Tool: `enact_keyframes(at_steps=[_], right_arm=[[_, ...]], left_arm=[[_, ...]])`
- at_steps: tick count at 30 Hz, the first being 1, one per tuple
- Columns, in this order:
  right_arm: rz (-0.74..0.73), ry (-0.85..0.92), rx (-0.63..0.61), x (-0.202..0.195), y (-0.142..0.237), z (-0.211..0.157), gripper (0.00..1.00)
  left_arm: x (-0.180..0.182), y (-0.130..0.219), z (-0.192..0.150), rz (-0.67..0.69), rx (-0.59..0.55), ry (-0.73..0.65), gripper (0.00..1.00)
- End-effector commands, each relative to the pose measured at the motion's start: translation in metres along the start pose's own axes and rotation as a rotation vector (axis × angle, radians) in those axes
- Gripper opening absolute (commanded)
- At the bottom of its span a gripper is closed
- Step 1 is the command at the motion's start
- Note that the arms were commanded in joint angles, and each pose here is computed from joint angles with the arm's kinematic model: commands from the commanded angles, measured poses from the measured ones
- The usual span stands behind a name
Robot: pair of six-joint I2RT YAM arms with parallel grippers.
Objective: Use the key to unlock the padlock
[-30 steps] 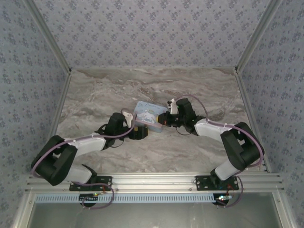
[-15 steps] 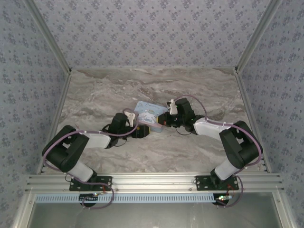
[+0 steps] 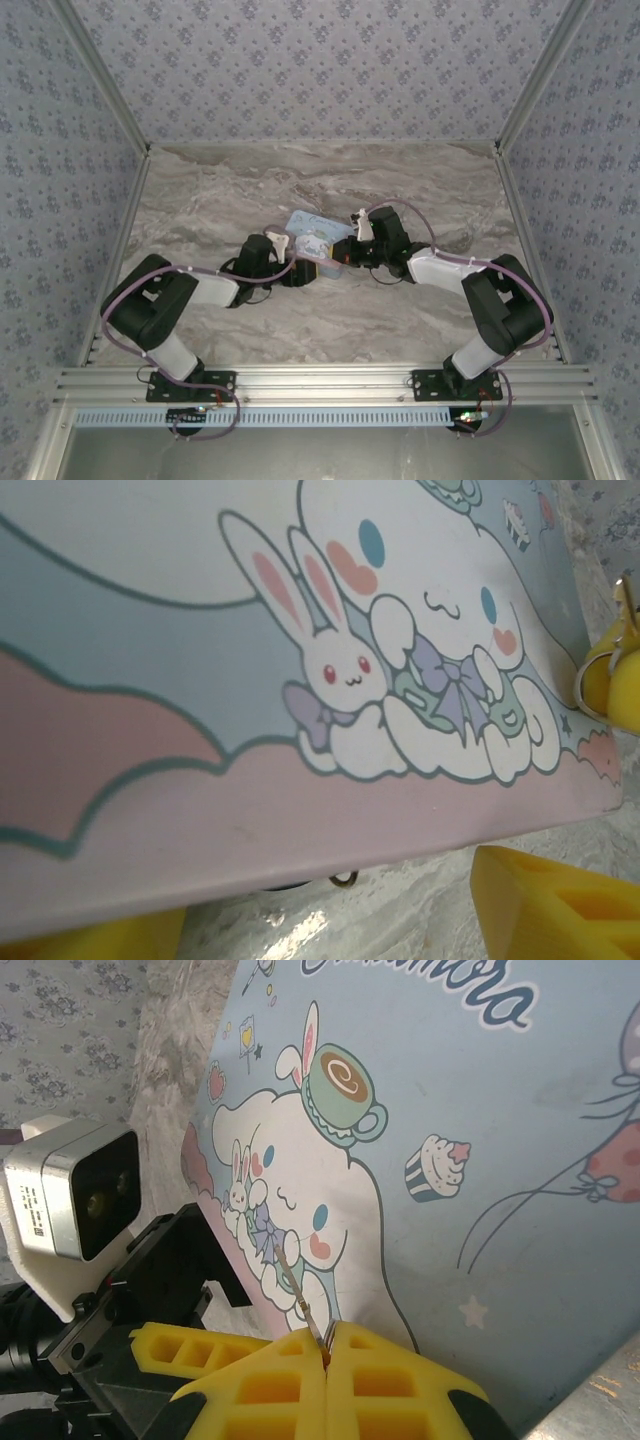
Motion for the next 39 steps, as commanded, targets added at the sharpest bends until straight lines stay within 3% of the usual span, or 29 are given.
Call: enact_keyframes(at_steps=[1, 14, 39], right_arm=[[-0.094, -0.030, 0.066, -0.016, -0.005, -0.015, 0.00], [-0.088, -0.028, 0.066, -0.014, -0.005, -0.015, 0.00], [-0.061, -0.009, 0.055, -0.011, -0.006, -0.013, 0.00]], left_arm=[[-0.011, -0.008, -0.005, -0.057, 0.056, -0.018, 0.70], [-0.017, -0.019, -0.006, -0.046, 0.051, 0.021, 0.60], [-0.010, -0.018, -0.006, 0.006, -0.057, 0.118, 0.26]])
Point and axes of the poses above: each hand's point on the last joint's axis, 136 mm out from that joint toward the fingers, its own y axis back along the fingers, its own x axis along the line the jaws close on, z = x × y, the point moved 8 cm from there along y, back along the fingers, and after that the axes turned 8 degrees about y, right-handed, at the moved point
